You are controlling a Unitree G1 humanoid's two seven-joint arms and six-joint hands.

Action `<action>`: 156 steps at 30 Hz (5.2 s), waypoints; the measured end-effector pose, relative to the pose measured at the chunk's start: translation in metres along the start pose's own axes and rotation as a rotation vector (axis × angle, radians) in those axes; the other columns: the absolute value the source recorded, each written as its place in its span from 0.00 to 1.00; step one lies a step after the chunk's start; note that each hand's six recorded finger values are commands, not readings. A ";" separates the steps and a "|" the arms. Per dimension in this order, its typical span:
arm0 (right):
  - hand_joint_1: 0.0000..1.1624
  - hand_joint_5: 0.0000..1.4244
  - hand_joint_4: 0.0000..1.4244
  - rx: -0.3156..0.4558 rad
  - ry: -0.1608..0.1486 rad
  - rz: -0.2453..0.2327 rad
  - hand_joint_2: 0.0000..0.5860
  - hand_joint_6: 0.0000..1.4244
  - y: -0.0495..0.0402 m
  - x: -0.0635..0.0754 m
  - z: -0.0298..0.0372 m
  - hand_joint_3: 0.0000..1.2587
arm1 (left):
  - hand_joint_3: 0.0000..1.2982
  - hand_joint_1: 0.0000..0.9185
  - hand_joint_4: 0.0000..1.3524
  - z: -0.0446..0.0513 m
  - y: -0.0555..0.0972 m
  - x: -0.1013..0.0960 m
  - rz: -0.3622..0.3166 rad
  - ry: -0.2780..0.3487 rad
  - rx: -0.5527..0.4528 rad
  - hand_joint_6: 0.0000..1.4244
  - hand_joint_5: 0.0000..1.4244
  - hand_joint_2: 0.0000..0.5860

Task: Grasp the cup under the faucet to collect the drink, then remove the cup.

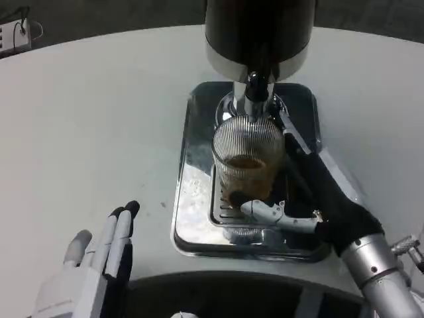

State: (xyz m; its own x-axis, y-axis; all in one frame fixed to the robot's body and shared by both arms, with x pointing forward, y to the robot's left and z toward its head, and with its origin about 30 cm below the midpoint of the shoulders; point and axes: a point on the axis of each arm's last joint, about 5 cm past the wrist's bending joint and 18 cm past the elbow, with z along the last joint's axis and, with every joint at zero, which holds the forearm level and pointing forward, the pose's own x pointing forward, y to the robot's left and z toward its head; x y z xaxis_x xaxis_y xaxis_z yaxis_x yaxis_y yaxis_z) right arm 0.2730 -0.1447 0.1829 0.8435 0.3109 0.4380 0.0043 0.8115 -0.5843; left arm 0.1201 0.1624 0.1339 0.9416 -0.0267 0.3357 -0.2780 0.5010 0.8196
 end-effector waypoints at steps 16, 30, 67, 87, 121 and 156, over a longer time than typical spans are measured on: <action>0.64 0.15 0.10 0.047 0.015 -0.014 0.30 0.22 0.0059 0.014 0.0044 0.01 | 0.00 0.00 0.00 -0.0032 0.006 -0.004 -0.001 0.023 0.018 0.00 0.07 0.21; 0.62 0.17 0.14 0.092 0.014 -0.006 0.27 0.23 0.0166 0.021 0.0097 0.06 | 0.01 0.00 0.00 -0.0045 0.013 -0.009 0.003 0.047 0.032 0.00 0.07 0.20; 1.00 0.87 0.70 0.217 0.055 -0.140 0.23 1.00 0.0238 0.027 0.0075 0.65 | 0.01 0.00 0.00 -0.0004 0.014 -0.001 0.030 0.095 0.012 0.00 0.06 0.19; 1.00 0.88 0.74 0.251 0.032 -0.134 0.10 1.00 0.0180 -0.004 0.0135 0.70 | 0.01 0.00 0.00 0.0023 0.008 0.005 0.022 0.073 -0.009 0.00 0.06 0.19; 1.00 0.87 0.73 0.284 -0.052 -0.083 0.11 1.00 -0.0027 -0.067 0.0389 0.71 | 0.00 0.00 0.00 0.0043 0.006 0.009 0.013 0.023 0.036 0.00 0.05 0.15; 1.00 0.87 0.72 0.189 -0.234 -0.031 0.14 1.00 -0.0564 -0.106 0.0769 0.71 | 0.00 0.00 0.00 0.0431 0.047 -0.016 -0.055 -0.217 0.266 0.00 0.00 0.08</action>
State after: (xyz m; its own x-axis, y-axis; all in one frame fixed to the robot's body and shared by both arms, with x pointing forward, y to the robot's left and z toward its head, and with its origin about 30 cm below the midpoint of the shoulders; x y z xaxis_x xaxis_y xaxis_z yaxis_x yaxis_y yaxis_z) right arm 0.1423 -0.1853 0.2222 0.6976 0.3727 0.6119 -0.0910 0.8932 -0.4404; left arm 0.0842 0.1489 0.1870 0.9019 -0.2452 0.3555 -0.2950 0.2514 0.9218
